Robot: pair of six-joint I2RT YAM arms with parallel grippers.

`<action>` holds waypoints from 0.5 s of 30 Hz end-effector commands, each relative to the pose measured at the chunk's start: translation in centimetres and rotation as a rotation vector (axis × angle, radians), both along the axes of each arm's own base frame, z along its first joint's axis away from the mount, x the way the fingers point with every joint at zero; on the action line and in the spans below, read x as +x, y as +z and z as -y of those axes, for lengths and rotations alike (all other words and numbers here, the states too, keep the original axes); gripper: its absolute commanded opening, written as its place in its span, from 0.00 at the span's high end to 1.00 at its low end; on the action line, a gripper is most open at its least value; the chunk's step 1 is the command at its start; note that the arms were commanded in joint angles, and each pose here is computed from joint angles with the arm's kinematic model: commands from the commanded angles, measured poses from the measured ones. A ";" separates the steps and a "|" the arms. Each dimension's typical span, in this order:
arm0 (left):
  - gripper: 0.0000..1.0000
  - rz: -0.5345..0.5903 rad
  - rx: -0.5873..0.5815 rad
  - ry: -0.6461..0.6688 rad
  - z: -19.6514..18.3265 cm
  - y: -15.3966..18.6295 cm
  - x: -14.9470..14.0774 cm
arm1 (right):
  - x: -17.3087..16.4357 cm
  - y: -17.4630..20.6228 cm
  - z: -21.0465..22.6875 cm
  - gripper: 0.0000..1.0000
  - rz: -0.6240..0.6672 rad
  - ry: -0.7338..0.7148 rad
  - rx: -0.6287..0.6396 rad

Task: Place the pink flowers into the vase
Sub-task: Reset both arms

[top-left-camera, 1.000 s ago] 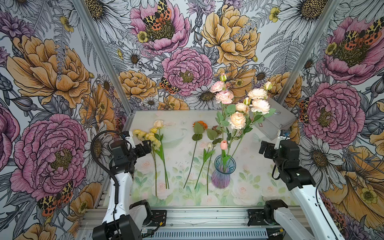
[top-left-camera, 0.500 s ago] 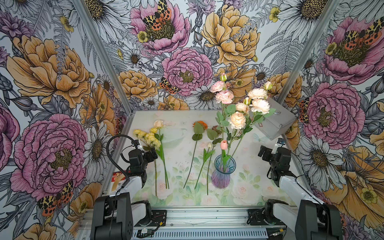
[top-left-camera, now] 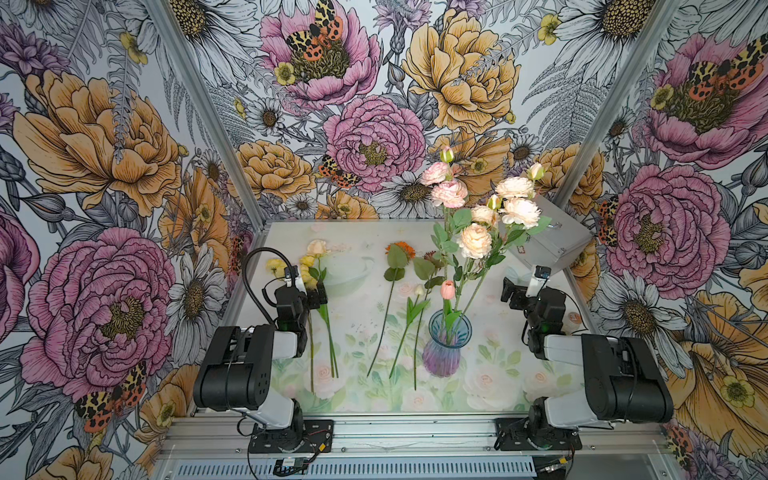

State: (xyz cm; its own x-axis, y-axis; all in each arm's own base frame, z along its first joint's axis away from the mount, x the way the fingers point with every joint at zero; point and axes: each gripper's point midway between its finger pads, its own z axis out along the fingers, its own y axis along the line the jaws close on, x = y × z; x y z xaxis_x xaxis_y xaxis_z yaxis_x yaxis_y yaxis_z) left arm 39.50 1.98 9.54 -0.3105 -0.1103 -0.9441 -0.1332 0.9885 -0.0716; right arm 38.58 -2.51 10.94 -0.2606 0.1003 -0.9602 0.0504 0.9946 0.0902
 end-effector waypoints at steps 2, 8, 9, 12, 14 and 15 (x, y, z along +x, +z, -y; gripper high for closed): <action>0.01 0.101 0.041 0.064 -1.2 2.4 0.3 | 0.1 0.8 -1.1 0.00 0.061 0.040 -0.072; 0.01 0.113 0.121 0.109 -0.6 2.7 0.0 | 1.4 0.3 -1.2 0.00 -0.004 0.046 -0.075; 0.01 0.112 0.118 0.109 -0.6 2.7 -0.1 | 1.5 0.2 -1.2 0.00 -0.007 0.045 -0.073; 0.01 0.097 0.092 0.098 -1.0 2.5 0.3 | 1.7 0.1 -1.1 0.00 -0.019 0.041 -0.071; 0.01 0.088 0.045 0.036 -0.8 2.3 0.6 | 1.7 0.1 -1.1 0.00 -0.020 0.041 -0.072; 0.01 0.089 0.027 0.009 -0.6 2.2 0.6 | 1.8 0.1 -1.1 0.00 -0.022 0.041 -0.072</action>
State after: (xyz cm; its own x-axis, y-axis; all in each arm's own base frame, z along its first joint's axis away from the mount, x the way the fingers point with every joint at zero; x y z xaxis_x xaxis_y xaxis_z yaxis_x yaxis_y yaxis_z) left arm 39.73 2.64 11.31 -0.2377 -0.0589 -0.9696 -0.1908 0.9815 -0.0128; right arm 40.00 -1.46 11.39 -0.2642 0.0309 -0.9640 0.0086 0.9995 0.0297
